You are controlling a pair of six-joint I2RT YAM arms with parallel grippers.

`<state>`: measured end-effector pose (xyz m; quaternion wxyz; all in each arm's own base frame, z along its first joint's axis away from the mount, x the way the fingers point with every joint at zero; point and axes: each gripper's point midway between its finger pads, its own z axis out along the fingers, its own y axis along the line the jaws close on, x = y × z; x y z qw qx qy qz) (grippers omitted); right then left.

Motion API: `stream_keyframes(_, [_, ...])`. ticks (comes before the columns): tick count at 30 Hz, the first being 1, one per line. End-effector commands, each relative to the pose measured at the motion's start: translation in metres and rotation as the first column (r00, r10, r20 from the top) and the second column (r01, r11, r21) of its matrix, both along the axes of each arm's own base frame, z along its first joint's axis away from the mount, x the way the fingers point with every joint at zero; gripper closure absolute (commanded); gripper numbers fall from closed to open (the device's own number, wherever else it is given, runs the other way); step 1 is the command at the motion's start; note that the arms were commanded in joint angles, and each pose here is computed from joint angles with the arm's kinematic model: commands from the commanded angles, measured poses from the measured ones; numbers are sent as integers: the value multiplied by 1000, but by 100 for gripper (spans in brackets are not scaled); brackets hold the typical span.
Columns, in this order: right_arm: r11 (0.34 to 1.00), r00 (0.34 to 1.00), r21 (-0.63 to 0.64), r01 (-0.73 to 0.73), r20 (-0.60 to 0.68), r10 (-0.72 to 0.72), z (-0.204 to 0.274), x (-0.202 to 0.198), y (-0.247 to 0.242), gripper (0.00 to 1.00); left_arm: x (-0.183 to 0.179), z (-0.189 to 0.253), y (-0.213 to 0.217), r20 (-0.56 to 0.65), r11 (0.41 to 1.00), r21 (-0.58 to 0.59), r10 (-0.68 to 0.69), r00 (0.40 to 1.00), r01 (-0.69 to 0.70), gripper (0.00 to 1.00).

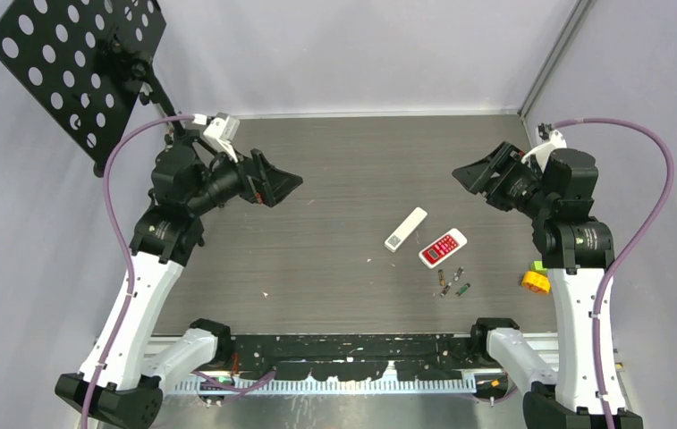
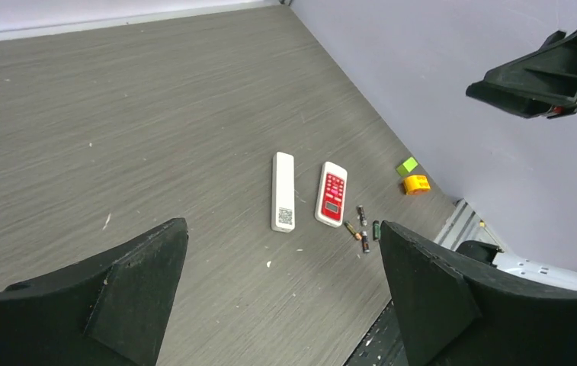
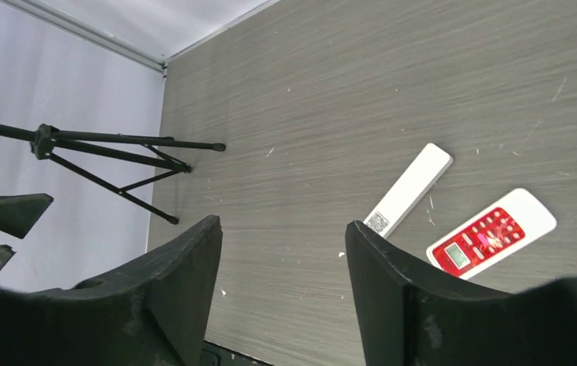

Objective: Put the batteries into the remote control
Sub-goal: Pick up the remote control from the center of the board.

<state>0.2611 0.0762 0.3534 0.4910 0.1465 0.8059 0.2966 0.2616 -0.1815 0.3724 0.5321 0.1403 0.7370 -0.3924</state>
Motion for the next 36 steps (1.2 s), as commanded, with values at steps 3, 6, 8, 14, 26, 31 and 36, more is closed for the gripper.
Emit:
stream_keyframes(3, [1000,1000,16,10,-23,-10,-15,-9,0,20,3,-1,6,-36,994,-71,77,996,-80,0])
stream_keyframes(6, [1000,996,30,0,-84,3,-36,-8,3,15,18,-25,22,-143,969,-74,225,964,-238,0])
stream_keyframes(8, [999,993,41,6,-121,-2,-49,-7,3,15,17,-34,21,-163,969,-74,223,961,-237,0])
stream_keyframes(14, [998,979,50,40,-204,-29,-85,-4,0,15,19,-39,5,-71,970,-193,134,988,-146,0])
stream_keyframes(26, [976,895,-15,216,-398,-204,-162,22,-18,24,40,-109,-83,-141,1000,9,26,990,-25,5])
stream_keyframes(31, [971,864,-81,227,-444,-239,-184,18,-13,28,37,-149,-139,-132,986,162,-20,991,42,7])
stream_keyframes(36, [974,855,-84,212,-467,-226,-192,6,-10,33,29,-189,-188,-108,948,292,-100,989,128,7])
